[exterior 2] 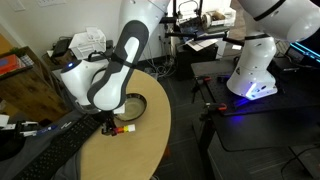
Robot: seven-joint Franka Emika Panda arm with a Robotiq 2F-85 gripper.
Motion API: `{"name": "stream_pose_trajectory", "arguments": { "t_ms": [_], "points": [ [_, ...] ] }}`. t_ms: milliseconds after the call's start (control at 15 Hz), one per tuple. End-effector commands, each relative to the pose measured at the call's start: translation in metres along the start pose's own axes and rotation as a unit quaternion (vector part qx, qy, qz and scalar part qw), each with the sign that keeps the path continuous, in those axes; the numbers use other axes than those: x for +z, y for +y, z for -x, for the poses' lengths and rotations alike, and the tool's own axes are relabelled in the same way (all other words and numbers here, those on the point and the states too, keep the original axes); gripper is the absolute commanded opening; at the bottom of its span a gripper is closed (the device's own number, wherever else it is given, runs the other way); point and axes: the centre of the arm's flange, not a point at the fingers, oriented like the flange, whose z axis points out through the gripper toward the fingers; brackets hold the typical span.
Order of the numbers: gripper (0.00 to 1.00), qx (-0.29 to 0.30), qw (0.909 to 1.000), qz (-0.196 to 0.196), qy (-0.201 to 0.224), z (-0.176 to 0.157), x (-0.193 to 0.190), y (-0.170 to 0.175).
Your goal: Get the Cylindrical shaped object from the table and put it in the bowl
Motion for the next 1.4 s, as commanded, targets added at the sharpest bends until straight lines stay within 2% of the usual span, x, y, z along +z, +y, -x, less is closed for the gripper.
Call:
{"name": "stream_pose_trajectory", "arguments": {
  "t_ms": [0, 333, 600, 867, 933, 1000, 1133, 1267, 1333],
  "points": [
    [0.08, -0.007, 0.999, 0.002, 0.044, 0.013, -0.027, 0.026],
    [0.08, -0.037, 0.9961, 0.037, 0.071, 0.015, -0.021, 0.079],
    [0.08, -0.022, 0.9954, 0.047, 0.08, 0.026, -0.017, 0.113],
    [0.08, -0.014, 0.9954, 0.059, 0.074, 0.038, -0.015, 0.132],
    [0.58, -0.018, 0.9951, 0.068, 0.07, 0.042, -0.016, 0.132],
    [0.6, -0.024, 0.994, 0.084, 0.066, 0.046, -0.019, 0.131],
    [0.74, -0.041, 0.9919, 0.108, 0.053, 0.055, -0.034, 0.124],
    [0.9, -0.041, 0.9937, 0.096, 0.041, 0.063, -0.062, 0.114],
    [0.96, -0.033, 0.9955, 0.086, 0.021, 0.068, -0.079, 0.109]
  ]
}}
